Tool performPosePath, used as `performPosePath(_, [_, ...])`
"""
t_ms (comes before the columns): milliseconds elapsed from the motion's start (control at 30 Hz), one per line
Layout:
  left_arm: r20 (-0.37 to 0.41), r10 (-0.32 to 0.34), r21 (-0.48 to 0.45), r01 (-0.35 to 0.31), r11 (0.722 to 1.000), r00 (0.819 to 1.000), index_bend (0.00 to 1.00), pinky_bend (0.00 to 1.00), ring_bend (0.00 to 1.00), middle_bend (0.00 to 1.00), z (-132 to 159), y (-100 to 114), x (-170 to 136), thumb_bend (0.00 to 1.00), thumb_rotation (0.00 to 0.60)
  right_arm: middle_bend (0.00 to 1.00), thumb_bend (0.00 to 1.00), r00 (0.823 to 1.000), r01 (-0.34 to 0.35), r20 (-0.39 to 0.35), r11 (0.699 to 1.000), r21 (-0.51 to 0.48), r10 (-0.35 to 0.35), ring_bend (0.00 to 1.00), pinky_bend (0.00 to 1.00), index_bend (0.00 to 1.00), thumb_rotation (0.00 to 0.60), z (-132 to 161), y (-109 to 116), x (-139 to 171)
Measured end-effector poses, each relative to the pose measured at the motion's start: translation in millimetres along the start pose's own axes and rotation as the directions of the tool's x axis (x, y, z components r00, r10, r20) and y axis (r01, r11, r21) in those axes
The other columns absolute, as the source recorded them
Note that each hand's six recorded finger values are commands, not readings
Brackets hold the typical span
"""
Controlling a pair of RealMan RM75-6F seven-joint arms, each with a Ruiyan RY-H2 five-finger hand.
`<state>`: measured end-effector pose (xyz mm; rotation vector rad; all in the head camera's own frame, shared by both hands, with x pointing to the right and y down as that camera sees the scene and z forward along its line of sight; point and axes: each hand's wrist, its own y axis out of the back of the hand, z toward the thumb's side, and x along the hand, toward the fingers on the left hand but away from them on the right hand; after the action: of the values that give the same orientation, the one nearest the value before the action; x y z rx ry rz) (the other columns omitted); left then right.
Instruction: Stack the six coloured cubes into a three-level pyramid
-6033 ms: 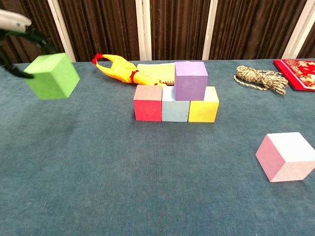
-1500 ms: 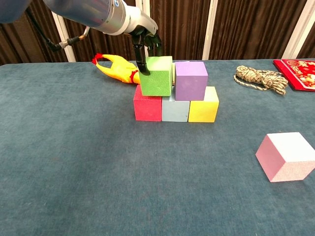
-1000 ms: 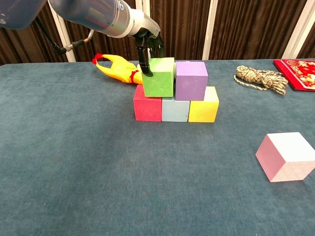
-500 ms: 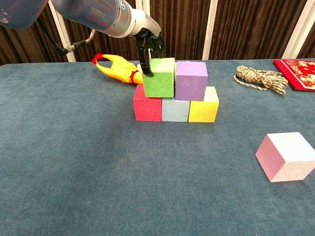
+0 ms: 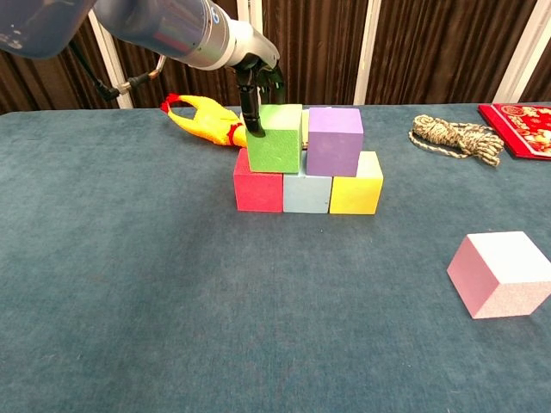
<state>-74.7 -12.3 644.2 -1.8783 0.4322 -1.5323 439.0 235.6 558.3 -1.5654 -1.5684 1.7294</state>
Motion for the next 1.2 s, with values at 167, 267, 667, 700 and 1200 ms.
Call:
performPosePath(167, [0.001,0.002,0.002,-0.002,1.0,1.0,0.33,0.0,0.02,0.26,0.8,-0.3,0.1,0.44,0.6,0.03,0.25,1.0,-0.001,0.0,1.0,0.0,0.001,0.0,0.0,0.06,0.6,0.0,0.0,0.1])
performPosePath(267, [-0.004,0.004,0.008,-0.004,1.0,1.0,0.33,0.0,0.02,0.26,0.0,-0.7,0.5,0.44,0.6,0.03,0.25,1.0,-0.002,0.0,1.0,0.0,0.002,0.0,0.0,0.06,0.6,0.0,-0.1,0.2])
performPosePath(667, [-0.007,-0.006,0.01,0.007,1.0,1.0,0.33,0.0,0.02,0.26,1.6,-5.0,1.3,0.43,0.6,0.03,0.25,1.0,0.0,0.001,1.0,-0.002,0.0,0.0,0.0,0.06,0.6,-0.3,0.4,-0.1])
performPosePath(700, [-0.008,-0.007,0.009,0.007,1.0,1.0,0.33,0.0,0.02,0.26,1.7,-5.1,1.3,0.43,0.6,0.03,0.25,1.0,0.001,0.001,1.0,-0.002,-0.001,0.0,0.0,0.06,0.6,-0.4,0.7,0.0])
performPosePath(1200, [-0.019,-0.017,-0.007,0.017,1.0,1.0,0.3,0.0,0.02,0.23,1.7,-4.8,0.0,0.39,0.6,0.03,0.25,1.0,-0.003,0.001,1.0,0.001,0.003,0.0,0.0,0.06,0.6,-0.4,-0.1,-0.5])
